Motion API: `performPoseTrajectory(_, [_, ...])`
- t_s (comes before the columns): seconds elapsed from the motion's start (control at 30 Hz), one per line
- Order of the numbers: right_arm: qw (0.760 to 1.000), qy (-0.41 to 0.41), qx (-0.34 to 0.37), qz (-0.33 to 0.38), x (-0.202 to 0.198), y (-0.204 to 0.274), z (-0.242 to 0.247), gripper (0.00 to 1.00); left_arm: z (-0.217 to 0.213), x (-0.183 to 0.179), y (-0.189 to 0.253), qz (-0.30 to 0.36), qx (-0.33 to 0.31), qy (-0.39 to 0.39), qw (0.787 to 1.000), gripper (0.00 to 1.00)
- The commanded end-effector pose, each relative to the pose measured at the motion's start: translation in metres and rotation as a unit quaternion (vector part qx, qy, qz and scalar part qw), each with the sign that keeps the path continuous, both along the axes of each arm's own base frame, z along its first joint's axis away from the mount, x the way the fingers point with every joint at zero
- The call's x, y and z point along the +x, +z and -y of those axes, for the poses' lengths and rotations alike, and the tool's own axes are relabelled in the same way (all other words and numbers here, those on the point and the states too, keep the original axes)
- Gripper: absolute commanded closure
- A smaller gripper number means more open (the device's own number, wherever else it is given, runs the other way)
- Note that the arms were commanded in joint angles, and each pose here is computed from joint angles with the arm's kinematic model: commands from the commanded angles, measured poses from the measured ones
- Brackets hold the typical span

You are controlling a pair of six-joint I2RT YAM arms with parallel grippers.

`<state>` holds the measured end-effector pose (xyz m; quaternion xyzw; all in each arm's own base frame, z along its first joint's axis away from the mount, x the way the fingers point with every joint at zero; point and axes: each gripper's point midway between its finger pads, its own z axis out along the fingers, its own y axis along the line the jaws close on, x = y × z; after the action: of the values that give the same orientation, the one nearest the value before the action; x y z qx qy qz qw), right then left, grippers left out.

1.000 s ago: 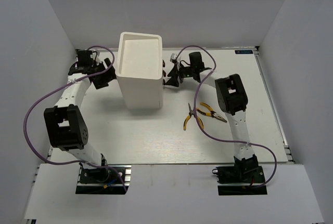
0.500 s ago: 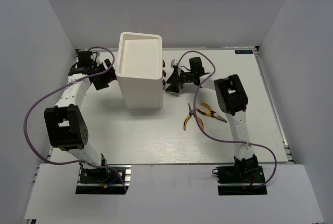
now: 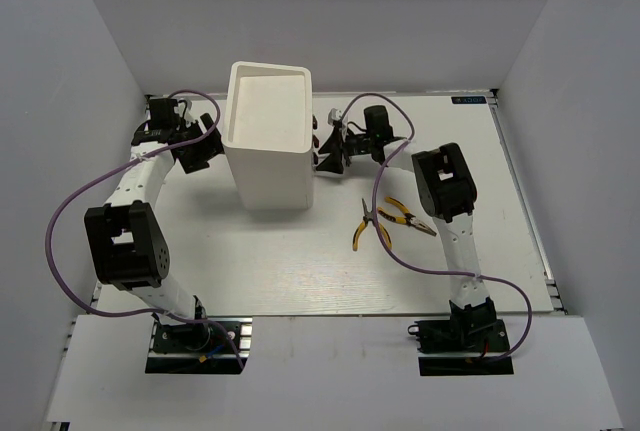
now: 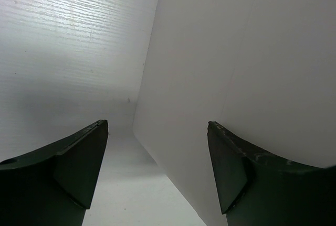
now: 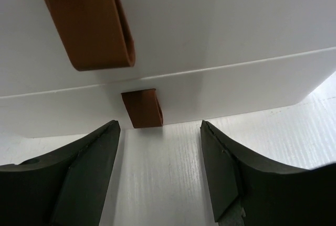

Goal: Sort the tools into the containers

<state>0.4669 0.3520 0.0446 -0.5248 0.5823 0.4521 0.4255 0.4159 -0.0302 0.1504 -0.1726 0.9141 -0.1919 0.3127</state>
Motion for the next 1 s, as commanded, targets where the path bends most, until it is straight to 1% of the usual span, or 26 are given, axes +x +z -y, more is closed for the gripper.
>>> performPoseTrajectory(0.0, [0.997, 0.002, 0.031, 0.064, 0.014, 0.055, -0.010, 0.31, 0.001, 0.000, 0.013, 0.022, -0.009, -0.003, 1.000, 0.13])
performPoseTrajectory(0.13, [0.997, 0.006, 0.035, 0.062, 0.014, 0.059, -0.013, 0.31, 0.001, 0.000, 0.013, 0.022, -0.009, -0.003, 1.000, 0.13])
performPoseTrajectory(0.33, [0.997, 0.018, 0.042, 0.061, 0.016, 0.063, -0.021, 0.34, 0.001, 0.000, 0.013, 0.022, -0.009, -0.003, 1.000, 0.13])
performPoseTrajectory(0.43, [0.997, 0.027, 0.046, 0.052, 0.013, 0.062, -0.024, 0.38, 0.001, 0.000, 0.013, 0.022, -0.009, -0.003, 1.000, 0.13])
performPoseTrajectory(0.47, [0.997, 0.032, 0.046, 0.049, 0.010, 0.061, -0.026, 0.38, 0.001, 0.000, 0.013, 0.022, -0.009, -0.003, 1.000, 0.13])
performPoseTrajectory(0.57, [0.997, 0.041, 0.049, 0.045, 0.006, 0.061, -0.030, 0.45, 0.001, -0.002, 0.011, 0.017, -0.009, -0.003, 1.000, 0.13])
performPoseTrajectory(0.6, [0.997, 0.047, 0.051, 0.041, 0.004, 0.061, -0.030, 0.45, 0.001, 0.001, 0.011, 0.017, -0.009, -0.003, 1.000, 0.13])
performPoseTrajectory(0.67, [0.997, 0.055, 0.052, 0.034, 0.001, 0.059, -0.030, 0.48, 0.001, 0.001, 0.011, 0.017, -0.009, -0.003, 1.000, 0.13])
performPoseTrajectory(0.83, [0.997, 0.060, 0.049, 0.023, -0.004, 0.052, -0.030, 0.51, 0.001, 0.001, 0.013, 0.017, -0.010, -0.003, 1.000, 0.13])
performPoseTrajectory(0.97, [0.997, 0.061, 0.049, 0.023, -0.003, 0.046, -0.029, 0.51, 0.001, 0.003, 0.013, 0.016, -0.010, -0.003, 1.000, 0.13])
